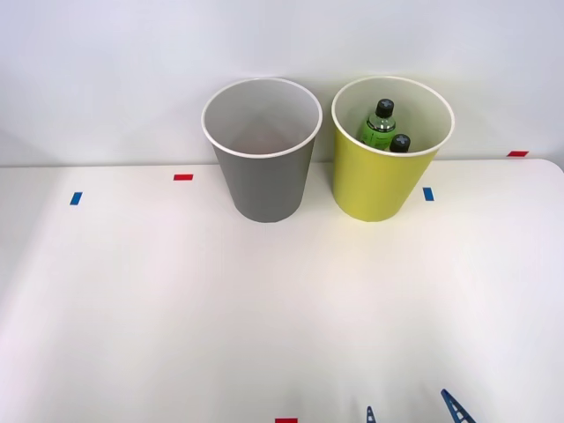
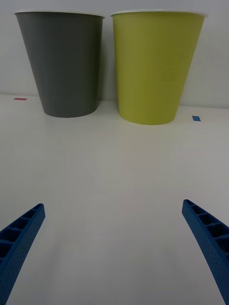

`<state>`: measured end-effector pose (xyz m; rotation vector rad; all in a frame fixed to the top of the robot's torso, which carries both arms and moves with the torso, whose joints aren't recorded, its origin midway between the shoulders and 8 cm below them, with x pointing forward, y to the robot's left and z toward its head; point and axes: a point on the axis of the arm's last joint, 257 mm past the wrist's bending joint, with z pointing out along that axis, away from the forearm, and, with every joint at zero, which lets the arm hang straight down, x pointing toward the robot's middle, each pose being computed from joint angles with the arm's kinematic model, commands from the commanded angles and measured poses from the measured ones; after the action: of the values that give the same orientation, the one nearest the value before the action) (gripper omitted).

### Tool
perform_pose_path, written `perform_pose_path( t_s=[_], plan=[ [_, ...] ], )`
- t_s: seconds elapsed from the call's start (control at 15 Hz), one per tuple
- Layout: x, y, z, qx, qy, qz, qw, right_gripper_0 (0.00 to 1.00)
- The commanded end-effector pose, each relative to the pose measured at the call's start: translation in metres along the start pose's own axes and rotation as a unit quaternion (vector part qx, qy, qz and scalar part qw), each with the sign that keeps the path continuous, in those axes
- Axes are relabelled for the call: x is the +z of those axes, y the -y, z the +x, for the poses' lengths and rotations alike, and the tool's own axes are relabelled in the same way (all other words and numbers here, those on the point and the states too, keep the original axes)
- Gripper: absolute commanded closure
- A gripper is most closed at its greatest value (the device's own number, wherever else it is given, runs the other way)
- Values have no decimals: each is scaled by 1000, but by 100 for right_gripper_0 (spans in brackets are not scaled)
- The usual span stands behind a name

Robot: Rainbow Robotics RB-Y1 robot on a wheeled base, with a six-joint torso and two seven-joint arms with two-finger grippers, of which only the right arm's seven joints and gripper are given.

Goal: Put cans in the gray bin, plastic bottles in the light green bin

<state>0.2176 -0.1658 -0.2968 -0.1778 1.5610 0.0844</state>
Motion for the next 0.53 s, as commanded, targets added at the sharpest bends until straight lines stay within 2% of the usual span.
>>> perform_pose_path(
  t_s=[0.07,0.53],
  plan=[
    [0,0,0,0,0,0,1000,0],
    [0,0,0,0,0,0,1000,0]
  ],
)
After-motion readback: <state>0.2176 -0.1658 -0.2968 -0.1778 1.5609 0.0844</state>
